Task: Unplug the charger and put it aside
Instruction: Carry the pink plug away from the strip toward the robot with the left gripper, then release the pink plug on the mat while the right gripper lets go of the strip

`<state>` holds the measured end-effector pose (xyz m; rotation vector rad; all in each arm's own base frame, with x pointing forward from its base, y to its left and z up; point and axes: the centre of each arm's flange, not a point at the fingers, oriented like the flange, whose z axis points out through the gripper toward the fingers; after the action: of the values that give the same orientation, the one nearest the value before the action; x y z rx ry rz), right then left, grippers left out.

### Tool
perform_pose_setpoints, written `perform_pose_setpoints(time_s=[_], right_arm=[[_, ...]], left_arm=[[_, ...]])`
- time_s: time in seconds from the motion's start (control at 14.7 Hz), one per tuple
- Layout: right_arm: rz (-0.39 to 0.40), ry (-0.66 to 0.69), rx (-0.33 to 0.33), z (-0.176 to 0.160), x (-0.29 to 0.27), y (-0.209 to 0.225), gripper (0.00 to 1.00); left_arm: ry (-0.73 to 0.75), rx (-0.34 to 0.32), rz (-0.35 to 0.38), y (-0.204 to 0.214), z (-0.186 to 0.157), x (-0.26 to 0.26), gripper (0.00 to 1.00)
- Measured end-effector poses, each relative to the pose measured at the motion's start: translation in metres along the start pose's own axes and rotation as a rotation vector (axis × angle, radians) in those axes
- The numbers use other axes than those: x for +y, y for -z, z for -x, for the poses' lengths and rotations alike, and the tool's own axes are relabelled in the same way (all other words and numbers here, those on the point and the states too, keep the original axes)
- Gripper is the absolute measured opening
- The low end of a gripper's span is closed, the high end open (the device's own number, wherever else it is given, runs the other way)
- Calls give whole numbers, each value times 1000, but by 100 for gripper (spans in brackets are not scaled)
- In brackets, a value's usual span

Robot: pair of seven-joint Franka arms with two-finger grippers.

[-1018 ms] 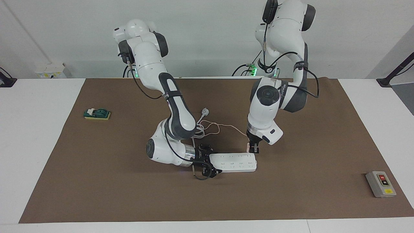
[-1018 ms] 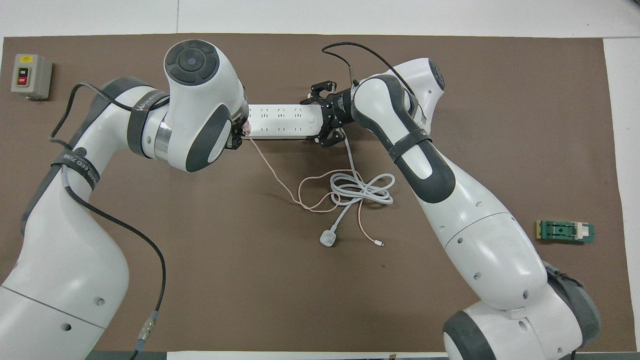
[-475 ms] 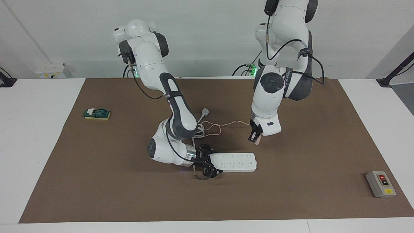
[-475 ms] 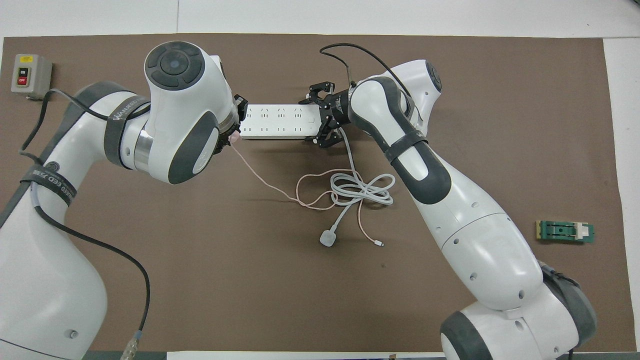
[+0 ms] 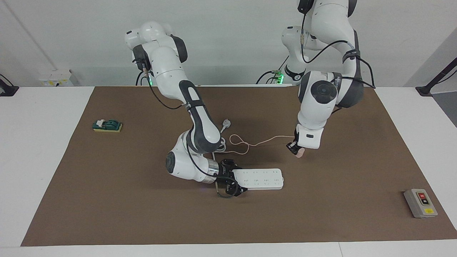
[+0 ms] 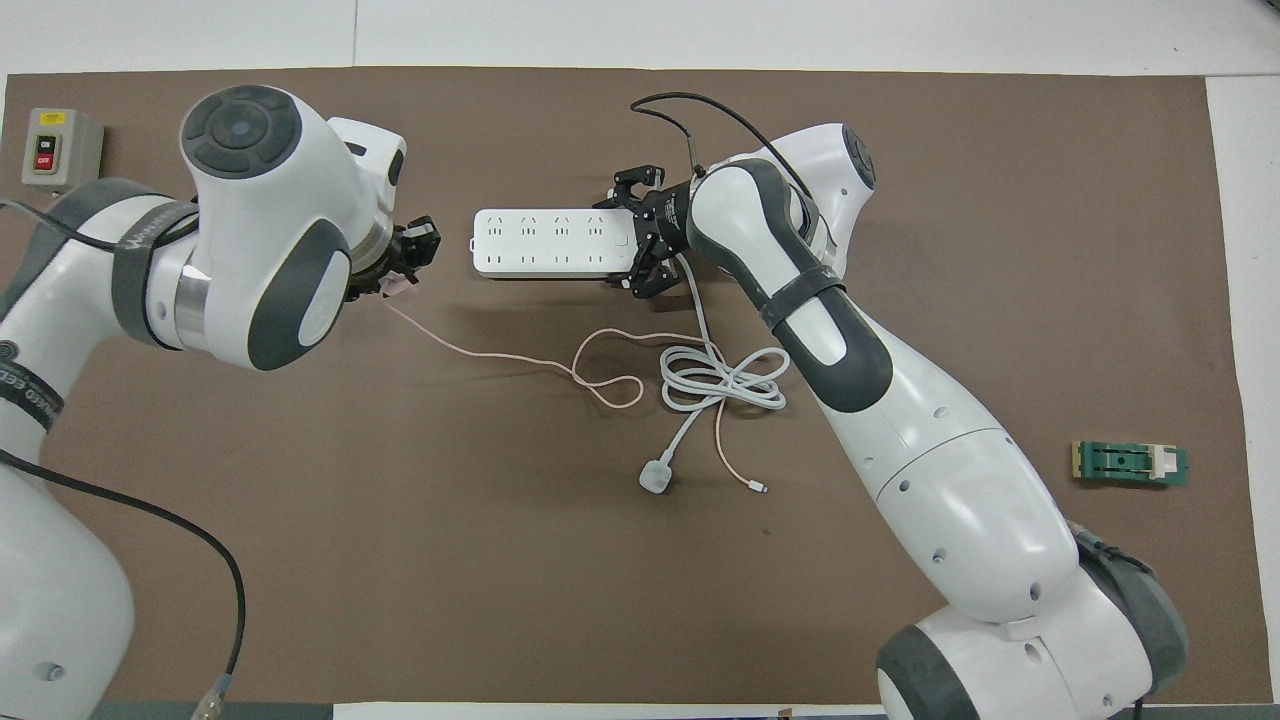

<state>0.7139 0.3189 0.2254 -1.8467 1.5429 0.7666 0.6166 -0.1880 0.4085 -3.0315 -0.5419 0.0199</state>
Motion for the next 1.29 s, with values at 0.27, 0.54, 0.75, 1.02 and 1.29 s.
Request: perform_pose_setpoints(time_s=[0.27, 0.54, 0.75, 1.02, 1.29], right_arm=[[5, 5, 3, 0, -1, 2, 100], [19, 11, 3, -1, -2, 13, 100], [31, 13, 10, -11, -4, 36, 100], [13, 11, 16, -25, -9, 61, 100], [25, 26, 26, -26, -13, 99, 100]], left_arm=[[-166, -32, 45, -22, -8, -43, 31], [-407, -145, 155, -50, 25, -112, 31], [-440, -180, 160, -65, 44, -143, 31], [-462, -199, 153, -86, 69, -152, 31], [-489, -183, 153, -98, 83, -157, 31]])
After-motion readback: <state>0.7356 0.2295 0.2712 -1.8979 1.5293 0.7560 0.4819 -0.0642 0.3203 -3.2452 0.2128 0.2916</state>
